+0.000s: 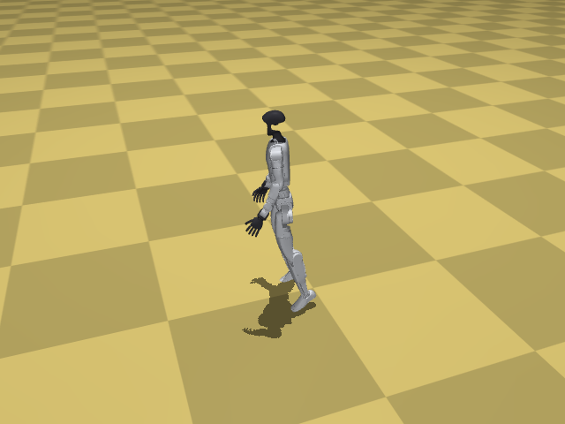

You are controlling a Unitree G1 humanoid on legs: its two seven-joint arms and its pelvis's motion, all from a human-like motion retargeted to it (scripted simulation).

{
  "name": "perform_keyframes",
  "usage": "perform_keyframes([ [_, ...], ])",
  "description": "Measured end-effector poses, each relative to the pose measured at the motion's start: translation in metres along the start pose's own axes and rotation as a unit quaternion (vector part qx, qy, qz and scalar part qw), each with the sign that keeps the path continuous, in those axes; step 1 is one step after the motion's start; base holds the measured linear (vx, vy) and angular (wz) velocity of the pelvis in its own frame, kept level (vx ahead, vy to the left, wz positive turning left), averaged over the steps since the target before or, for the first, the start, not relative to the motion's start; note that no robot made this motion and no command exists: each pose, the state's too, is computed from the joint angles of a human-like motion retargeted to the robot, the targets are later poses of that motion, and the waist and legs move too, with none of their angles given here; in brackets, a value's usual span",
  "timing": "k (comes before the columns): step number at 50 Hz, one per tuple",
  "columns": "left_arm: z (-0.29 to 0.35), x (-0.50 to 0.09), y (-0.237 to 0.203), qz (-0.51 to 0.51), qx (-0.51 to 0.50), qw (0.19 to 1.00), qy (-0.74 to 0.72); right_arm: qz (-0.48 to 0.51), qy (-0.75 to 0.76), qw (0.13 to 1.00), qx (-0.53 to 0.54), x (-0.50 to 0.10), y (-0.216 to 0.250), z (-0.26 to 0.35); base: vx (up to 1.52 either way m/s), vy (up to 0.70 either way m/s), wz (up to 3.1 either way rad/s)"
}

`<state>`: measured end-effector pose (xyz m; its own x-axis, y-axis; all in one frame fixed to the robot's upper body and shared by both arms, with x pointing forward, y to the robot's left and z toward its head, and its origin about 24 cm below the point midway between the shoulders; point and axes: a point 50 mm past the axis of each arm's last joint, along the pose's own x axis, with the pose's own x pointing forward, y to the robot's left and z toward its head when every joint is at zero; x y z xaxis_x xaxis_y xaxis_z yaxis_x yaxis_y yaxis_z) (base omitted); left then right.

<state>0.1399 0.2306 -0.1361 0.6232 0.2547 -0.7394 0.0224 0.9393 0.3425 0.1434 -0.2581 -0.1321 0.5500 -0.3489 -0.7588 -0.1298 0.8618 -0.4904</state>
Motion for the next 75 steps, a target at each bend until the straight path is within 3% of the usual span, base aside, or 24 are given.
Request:
perform_keyframes([
  [13,0.001,-0.001,0.014,0.022,-0.048,0.999,-0.005,0.008,0.039,0.999,-0.001,-0.004,0.004,-0.022,0.08,-0.11,-0.15],
  [47,-0.009,-0.001,0.019,0.040,-0.058,0.997,0.022,-0.009,0.100,0.995,0.017,-0.012,-0.003,-0.054,0.02,-0.06,-0.12],
  [75,0.022,0.004,0.017,0.032,-0.079,0.996,-0.038,-0.020,0.122,0.992,0.036,-0.016,-0.011,-0.068,-0.01,0.05,0.16],
])
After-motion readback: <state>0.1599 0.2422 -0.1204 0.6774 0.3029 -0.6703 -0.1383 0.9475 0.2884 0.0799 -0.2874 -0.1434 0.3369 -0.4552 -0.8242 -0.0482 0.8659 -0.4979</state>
